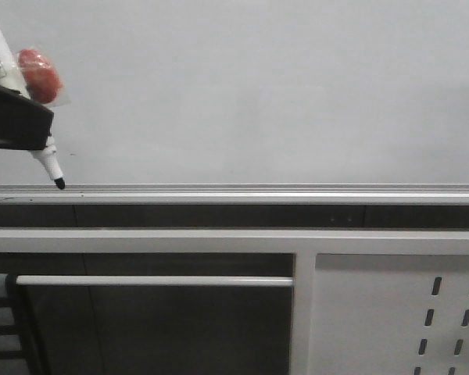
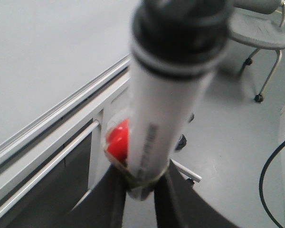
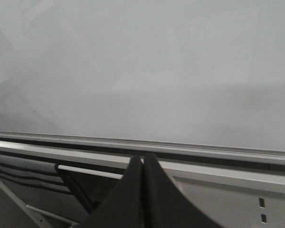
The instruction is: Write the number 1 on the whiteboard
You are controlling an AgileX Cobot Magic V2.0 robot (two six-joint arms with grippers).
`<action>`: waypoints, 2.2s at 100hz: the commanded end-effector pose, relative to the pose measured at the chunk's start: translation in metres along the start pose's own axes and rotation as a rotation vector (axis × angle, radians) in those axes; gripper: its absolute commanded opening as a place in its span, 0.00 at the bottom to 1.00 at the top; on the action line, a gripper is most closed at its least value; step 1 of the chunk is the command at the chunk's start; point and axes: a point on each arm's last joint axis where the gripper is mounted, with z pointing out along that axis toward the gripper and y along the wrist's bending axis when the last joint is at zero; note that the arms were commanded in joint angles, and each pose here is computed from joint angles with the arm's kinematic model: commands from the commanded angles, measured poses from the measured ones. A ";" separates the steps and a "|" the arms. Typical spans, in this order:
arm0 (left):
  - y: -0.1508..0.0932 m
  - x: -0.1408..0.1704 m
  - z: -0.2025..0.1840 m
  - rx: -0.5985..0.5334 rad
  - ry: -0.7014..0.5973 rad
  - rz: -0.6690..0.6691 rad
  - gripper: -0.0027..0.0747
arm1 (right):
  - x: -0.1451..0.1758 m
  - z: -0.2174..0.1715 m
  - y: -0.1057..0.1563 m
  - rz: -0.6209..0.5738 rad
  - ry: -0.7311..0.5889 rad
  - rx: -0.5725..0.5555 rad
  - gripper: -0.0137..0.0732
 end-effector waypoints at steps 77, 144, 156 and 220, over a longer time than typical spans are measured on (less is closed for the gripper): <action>0.006 -0.028 0.051 0.275 -0.034 0.032 0.01 | -0.032 0.034 0.006 0.017 0.069 -0.306 0.07; -0.009 -0.029 0.070 0.467 0.007 0.043 0.01 | -0.077 0.073 0.003 0.069 0.185 -0.631 0.07; -0.012 -0.032 0.073 0.488 0.125 0.063 0.01 | -0.090 0.074 0.004 0.022 0.191 -0.645 0.07; -0.026 -0.051 0.083 0.453 0.482 0.181 0.01 | -0.066 0.103 0.038 0.015 0.430 -0.779 0.07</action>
